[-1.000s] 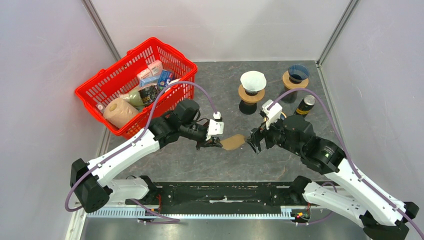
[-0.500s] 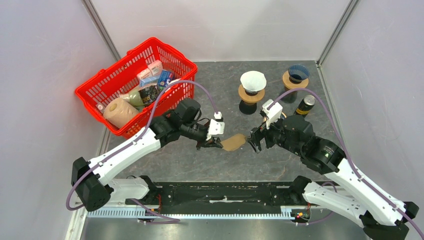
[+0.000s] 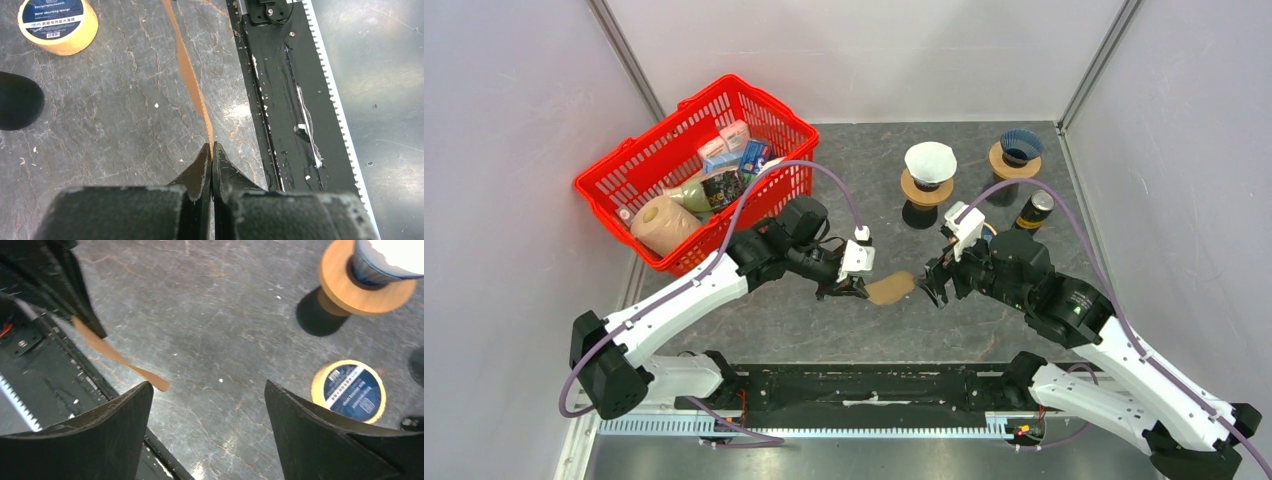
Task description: Place the coffee filter in the dripper
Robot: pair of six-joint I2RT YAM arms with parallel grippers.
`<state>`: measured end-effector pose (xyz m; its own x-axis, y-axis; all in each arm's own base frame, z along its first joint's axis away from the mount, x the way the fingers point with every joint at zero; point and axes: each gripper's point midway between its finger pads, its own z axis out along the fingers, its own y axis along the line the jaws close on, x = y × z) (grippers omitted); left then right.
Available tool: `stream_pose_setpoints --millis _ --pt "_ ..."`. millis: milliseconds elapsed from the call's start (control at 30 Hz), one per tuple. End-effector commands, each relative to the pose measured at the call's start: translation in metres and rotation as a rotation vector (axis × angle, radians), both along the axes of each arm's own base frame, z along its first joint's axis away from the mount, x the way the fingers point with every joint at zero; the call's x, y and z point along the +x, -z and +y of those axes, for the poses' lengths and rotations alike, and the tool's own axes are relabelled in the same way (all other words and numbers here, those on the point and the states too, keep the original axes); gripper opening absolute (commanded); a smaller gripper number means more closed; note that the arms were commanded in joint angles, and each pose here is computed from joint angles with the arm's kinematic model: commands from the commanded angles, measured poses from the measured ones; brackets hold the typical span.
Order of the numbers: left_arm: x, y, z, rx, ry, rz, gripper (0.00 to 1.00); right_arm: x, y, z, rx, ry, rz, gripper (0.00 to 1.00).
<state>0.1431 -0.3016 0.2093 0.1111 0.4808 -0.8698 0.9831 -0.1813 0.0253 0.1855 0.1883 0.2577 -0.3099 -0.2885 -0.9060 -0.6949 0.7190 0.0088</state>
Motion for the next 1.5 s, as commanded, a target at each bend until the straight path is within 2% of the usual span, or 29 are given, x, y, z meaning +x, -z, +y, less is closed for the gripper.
stream_pose_setpoints --millis 0,100,167,267,300,567,733,767,900,967,1000,1033,1067,1200,1367,1467 --pt "-0.003 -0.017 -0.005 -0.046 0.063 -0.040 0.02 -0.027 -0.025 0.021 0.064 -0.232 -0.055 0.86" --pt "-0.003 -0.018 -0.004 -0.044 0.070 -0.045 0.02 -0.049 -0.020 0.030 0.062 -0.371 -0.010 0.80" --pt "-0.003 -0.018 -0.004 -0.043 0.071 -0.047 0.02 -0.058 -0.019 0.033 0.063 -0.422 0.012 0.71" --pt "-0.003 -0.018 -0.005 -0.040 0.078 -0.046 0.02 -0.058 -0.017 0.034 0.050 -0.431 0.026 0.51" --pt "-0.003 -0.019 -0.004 -0.041 0.079 -0.046 0.02 -0.059 -0.016 0.035 0.048 -0.442 0.030 0.47" --pt "-0.002 -0.017 -0.005 -0.021 0.086 -0.038 0.02 -0.071 -0.020 0.046 0.069 -0.544 0.051 0.26" --pt "-0.002 -0.019 -0.007 -0.025 0.087 -0.030 0.02 -0.077 -0.021 0.048 0.086 -0.572 0.072 0.00" --pt "-0.003 -0.020 -0.007 -0.029 0.092 -0.023 0.02 -0.075 -0.021 0.048 0.085 -0.557 0.077 0.00" --pt "-0.011 -0.030 -0.010 -0.077 0.119 -0.007 0.17 -0.063 -0.025 0.049 0.103 -0.483 0.079 0.00" --pt "-0.018 -0.035 -0.010 -0.105 0.141 0.003 0.32 -0.059 -0.030 0.051 0.127 -0.450 0.072 0.00" --pt "-0.020 -0.037 -0.010 -0.121 0.145 0.012 0.50 -0.055 -0.033 0.050 0.138 -0.424 0.065 0.00" --pt "-0.022 -0.042 -0.012 -0.145 0.144 0.025 0.76 -0.050 -0.036 0.048 0.142 -0.388 0.053 0.00" --pt "-0.023 -0.045 -0.014 -0.169 0.134 0.034 0.85 -0.046 -0.039 0.046 0.159 -0.349 0.056 0.00" --pt "-0.015 -0.067 -0.027 -0.315 0.005 0.105 0.87 -0.048 -0.046 0.046 0.204 -0.335 0.047 0.00" --pt "0.013 -0.092 -0.033 -0.518 -0.292 0.257 0.89 -0.043 -0.063 0.042 0.279 -0.282 -0.005 0.00" --pt "0.021 -0.101 -0.032 -0.597 -0.385 0.352 0.90 -0.045 -0.073 0.043 0.329 -0.285 -0.019 0.00"
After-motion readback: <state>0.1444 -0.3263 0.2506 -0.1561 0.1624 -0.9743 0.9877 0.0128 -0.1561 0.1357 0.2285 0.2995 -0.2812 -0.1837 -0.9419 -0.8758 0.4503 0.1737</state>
